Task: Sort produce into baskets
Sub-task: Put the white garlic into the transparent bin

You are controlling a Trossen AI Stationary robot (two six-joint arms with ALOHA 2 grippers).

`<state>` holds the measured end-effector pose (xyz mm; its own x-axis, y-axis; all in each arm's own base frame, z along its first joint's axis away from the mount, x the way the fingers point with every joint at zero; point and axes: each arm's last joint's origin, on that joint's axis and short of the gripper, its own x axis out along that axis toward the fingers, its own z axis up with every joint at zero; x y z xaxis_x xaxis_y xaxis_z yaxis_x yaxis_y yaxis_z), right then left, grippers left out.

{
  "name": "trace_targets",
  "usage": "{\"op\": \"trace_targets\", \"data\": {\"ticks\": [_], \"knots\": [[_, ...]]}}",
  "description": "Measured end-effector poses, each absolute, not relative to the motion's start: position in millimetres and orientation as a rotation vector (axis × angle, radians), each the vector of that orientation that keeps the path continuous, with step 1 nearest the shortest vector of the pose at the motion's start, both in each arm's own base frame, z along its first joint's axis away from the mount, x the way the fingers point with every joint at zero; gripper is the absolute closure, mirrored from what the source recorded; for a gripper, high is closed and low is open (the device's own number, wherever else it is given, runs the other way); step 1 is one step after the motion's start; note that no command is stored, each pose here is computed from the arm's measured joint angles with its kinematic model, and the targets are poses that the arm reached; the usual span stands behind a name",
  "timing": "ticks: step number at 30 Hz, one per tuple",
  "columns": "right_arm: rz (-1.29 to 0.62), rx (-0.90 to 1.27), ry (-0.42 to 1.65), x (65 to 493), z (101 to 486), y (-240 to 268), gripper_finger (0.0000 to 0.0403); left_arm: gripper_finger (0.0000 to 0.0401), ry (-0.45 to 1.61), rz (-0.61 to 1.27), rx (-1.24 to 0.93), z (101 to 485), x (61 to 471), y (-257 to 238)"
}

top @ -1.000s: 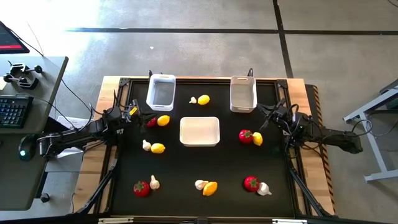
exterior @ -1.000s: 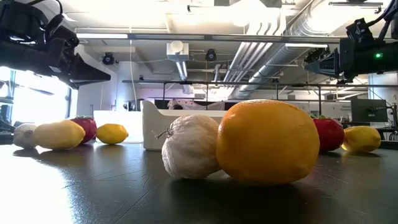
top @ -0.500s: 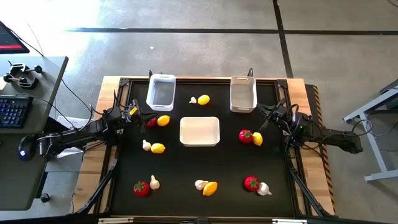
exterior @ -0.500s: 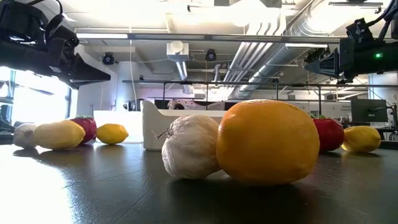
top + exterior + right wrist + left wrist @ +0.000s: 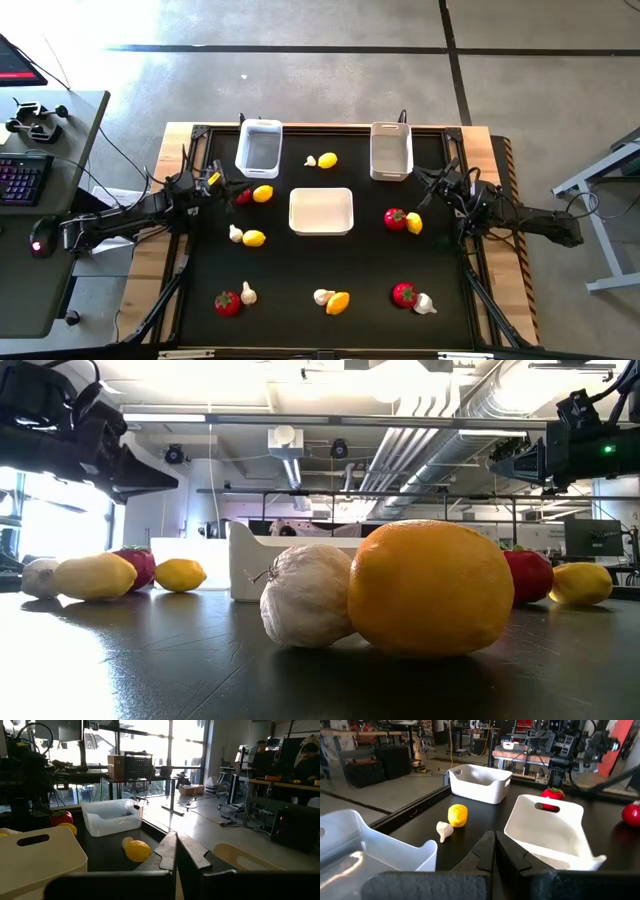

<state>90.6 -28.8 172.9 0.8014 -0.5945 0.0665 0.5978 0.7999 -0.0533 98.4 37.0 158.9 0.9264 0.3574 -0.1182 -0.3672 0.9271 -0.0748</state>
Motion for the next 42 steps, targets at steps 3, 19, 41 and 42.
{"op": "trace_targets", "data": {"ticks": [3,19,41,42], "knots": [[-0.640,-0.073,-0.047,90.6,172.9,-28.8,0.0403,0.0401,0.081,0.366,-0.137,160.3,98.6,36.9],[-0.640,-0.073,-0.047,90.6,172.9,-28.8,0.0403,0.0401,0.075,0.211,-0.224,160.9,100.0,32.5],[-0.640,-0.073,-0.047,90.6,172.9,-28.8,0.0403,0.0401,0.022,0.034,-0.171,168.1,102.1,28.2],[-0.640,-0.073,-0.047,90.6,172.9,-28.8,0.0403,0.0401,0.022,0.026,-0.172,168.2,102.5,28.1]]}}
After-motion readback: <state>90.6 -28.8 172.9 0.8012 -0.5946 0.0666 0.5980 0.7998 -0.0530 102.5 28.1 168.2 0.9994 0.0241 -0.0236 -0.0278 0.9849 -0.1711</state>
